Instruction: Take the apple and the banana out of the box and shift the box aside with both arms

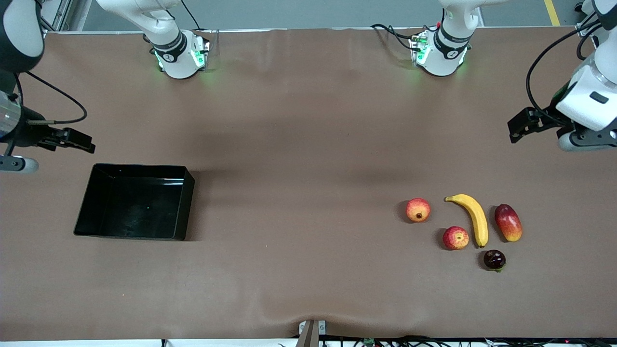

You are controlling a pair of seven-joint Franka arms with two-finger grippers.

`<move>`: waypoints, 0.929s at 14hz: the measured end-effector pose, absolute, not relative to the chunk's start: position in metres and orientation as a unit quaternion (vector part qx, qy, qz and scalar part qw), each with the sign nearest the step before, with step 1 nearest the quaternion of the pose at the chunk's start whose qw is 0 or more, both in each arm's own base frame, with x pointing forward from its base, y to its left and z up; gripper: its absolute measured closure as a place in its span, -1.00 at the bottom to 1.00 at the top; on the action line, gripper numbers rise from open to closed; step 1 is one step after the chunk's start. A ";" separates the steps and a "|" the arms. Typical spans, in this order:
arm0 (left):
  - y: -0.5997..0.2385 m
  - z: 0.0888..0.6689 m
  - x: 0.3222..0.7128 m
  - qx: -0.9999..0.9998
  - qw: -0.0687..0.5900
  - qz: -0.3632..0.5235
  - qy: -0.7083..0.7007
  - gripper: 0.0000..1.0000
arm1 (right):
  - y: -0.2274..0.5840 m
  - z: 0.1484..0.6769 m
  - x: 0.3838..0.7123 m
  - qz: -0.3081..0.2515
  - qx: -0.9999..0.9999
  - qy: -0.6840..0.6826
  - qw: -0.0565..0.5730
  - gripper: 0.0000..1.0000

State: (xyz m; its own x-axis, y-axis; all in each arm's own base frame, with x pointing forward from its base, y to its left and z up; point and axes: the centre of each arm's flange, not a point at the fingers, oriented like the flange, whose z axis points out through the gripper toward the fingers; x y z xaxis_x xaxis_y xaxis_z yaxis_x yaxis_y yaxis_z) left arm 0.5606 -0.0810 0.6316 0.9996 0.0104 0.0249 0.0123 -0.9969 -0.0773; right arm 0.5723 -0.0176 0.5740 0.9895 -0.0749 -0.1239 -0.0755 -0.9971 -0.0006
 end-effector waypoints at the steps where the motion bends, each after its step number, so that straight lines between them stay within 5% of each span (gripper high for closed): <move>1: -0.085 0.633 0.556 -0.999 0.040 -0.013 -0.003 -1.00 | -0.017 0.579 0.568 0.072 -0.997 0.037 0.003 -1.00; 13: -0.093 0.638 0.528 -0.999 0.032 -0.004 0.001 -1.00 | -0.006 0.626 0.548 0.061 -0.998 0.031 0.006 -1.00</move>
